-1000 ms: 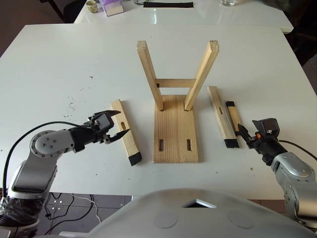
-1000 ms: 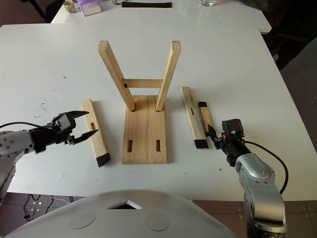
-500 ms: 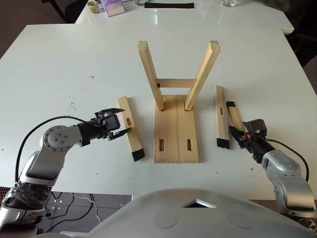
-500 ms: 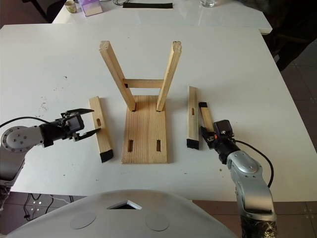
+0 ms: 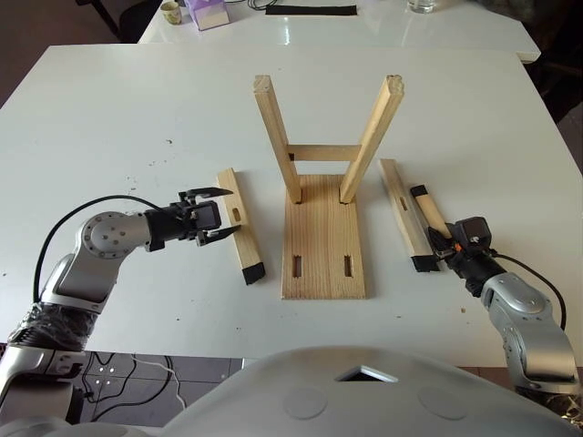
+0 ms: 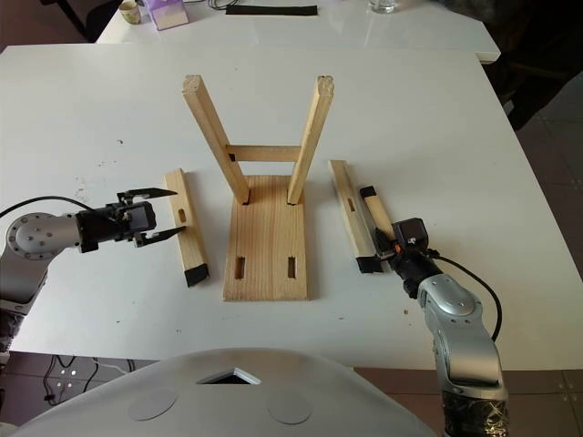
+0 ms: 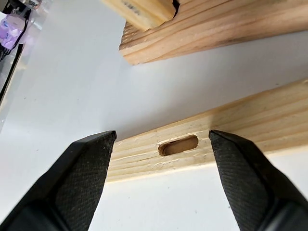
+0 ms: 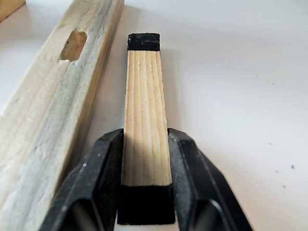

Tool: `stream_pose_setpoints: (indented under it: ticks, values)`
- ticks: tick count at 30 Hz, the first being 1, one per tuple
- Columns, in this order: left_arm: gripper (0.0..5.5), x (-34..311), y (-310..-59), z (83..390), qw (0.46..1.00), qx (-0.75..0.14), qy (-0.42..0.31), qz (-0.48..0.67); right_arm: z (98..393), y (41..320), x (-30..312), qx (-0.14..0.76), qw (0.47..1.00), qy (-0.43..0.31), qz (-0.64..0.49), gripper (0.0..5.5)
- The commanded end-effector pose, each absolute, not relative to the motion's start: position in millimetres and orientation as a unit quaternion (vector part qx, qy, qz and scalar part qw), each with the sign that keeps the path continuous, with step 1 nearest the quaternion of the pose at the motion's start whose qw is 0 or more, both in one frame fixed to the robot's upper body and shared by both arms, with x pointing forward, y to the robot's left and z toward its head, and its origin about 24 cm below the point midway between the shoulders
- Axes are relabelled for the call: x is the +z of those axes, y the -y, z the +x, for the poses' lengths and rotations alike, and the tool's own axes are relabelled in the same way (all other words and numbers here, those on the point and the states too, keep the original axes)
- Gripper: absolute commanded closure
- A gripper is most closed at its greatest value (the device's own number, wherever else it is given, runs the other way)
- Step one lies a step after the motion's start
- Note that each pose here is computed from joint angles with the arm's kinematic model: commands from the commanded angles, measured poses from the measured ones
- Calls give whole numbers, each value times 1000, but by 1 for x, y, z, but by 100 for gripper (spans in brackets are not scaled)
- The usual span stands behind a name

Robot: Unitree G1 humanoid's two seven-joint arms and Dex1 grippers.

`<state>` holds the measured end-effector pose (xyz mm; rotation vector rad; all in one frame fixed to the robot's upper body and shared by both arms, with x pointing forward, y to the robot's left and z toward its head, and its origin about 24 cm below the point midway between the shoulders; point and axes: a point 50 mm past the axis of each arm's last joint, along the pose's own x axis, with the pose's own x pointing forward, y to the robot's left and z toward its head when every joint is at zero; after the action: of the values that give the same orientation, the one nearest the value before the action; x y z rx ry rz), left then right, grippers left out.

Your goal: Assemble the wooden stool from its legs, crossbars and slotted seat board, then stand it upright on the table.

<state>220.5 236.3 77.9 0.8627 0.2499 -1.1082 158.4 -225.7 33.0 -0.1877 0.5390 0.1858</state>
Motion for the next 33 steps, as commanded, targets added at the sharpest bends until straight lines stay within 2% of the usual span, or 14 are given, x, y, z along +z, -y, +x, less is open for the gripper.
stream_pose_setpoints:
  ticks: [1, 9, 11, 14, 17, 19, 22, 27, 33]
  values:
    - [188, 83, -233, 222, 753, -532, -102, 374, 162, 233, 40, 76, 960, -255, -91, 420]
    - [188, 110, -237, 237, 777, -516, -56, 357, 169, 234, 67, 103, 973, -192, -74, 420]
    - [188, 129, -232, 238, 800, -517, -35, 302, 170, 235, 80, 127, 976, -163, -70, 420]
    - [188, 165, -215, 231, 827, -538, -15, 161, 164, 232, 118, 219, 971, -91, -29, 420]
    - [188, 193, -187, 210, 806, -592, -8, 9, 150, 226, 161, 367, 928, -40, 37, 420]
    - [188, 199, -174, 201, 789, -614, -7, -35, 149, 220, 179, 441, 895, -25, 58, 420]
    - [188, 205, -159, 203, 777, -624, 0, -85, 152, 211, 200, 519, 850, -2, 89, 420]
    - [188, 208, -135, 205, 748, -653, 0, -117, 166, 192, 214, 598, 789, 7, 141, 420]
    - [188, 212, -116, 203, 716, -685, 10, -134, 176, 170, 215, 665, 726, -31, 169, 420]
